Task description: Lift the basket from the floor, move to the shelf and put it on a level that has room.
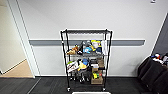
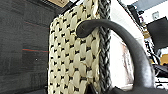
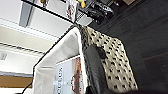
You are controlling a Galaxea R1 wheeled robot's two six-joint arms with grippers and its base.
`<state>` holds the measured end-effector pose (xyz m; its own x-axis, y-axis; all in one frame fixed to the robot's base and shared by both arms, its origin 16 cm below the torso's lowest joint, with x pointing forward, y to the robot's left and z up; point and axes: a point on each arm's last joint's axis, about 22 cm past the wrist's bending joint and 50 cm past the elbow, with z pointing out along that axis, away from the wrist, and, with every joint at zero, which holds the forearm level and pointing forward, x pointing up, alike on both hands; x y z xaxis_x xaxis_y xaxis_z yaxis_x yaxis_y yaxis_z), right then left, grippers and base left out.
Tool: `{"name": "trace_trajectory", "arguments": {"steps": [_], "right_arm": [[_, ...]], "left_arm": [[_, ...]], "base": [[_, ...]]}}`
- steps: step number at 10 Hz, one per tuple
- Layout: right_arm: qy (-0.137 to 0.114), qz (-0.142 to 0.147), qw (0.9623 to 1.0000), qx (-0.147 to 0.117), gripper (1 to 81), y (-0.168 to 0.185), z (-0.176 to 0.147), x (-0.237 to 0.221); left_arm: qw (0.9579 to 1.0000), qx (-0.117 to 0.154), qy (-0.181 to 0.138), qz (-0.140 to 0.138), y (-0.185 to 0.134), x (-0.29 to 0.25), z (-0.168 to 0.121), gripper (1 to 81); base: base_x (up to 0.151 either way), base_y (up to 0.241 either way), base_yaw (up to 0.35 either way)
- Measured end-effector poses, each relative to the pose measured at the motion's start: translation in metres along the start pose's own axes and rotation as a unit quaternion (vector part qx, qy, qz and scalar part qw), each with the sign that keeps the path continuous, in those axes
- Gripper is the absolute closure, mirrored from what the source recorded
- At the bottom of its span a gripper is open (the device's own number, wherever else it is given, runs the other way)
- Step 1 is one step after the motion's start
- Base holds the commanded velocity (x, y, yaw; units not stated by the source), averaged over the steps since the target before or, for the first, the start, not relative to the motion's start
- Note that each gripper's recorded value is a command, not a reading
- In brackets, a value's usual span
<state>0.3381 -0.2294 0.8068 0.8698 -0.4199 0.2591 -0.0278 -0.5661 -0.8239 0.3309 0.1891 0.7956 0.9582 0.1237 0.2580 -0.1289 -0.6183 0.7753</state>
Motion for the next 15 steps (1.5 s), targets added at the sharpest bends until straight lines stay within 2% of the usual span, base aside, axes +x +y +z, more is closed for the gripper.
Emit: {"name": "trace_trajectory", "arguments": {"steps": [10, 13, 15], "right_arm": [[0.005, -0.001, 1.0000, 0.007, 81.1, -0.006, 0.001, 0.002], [0.004, 0.012, 0.9999, 0.003, 81.1, 0.003, -0.001, -0.013], [0.000, 0.025, 0.9997, 0.001, 81.1, 0.009, -0.002, -0.032]], "left_arm": [[1.0000, -0.002, 0.003, 0.004, 0.003, 0.001, -0.006, 81.1], [1.0000, -0.005, -0.002, 0.007, 0.004, -0.008, -0.004, 81.1], [1.0000, -0.002, -0.009, -0.001, -0.003, -0.027, -0.003, 81.1]], "base": [[0.114, 0.000, 0.000], [0.114, 0.000, 0.000], [0.117, 0.000, 0.000]]}}
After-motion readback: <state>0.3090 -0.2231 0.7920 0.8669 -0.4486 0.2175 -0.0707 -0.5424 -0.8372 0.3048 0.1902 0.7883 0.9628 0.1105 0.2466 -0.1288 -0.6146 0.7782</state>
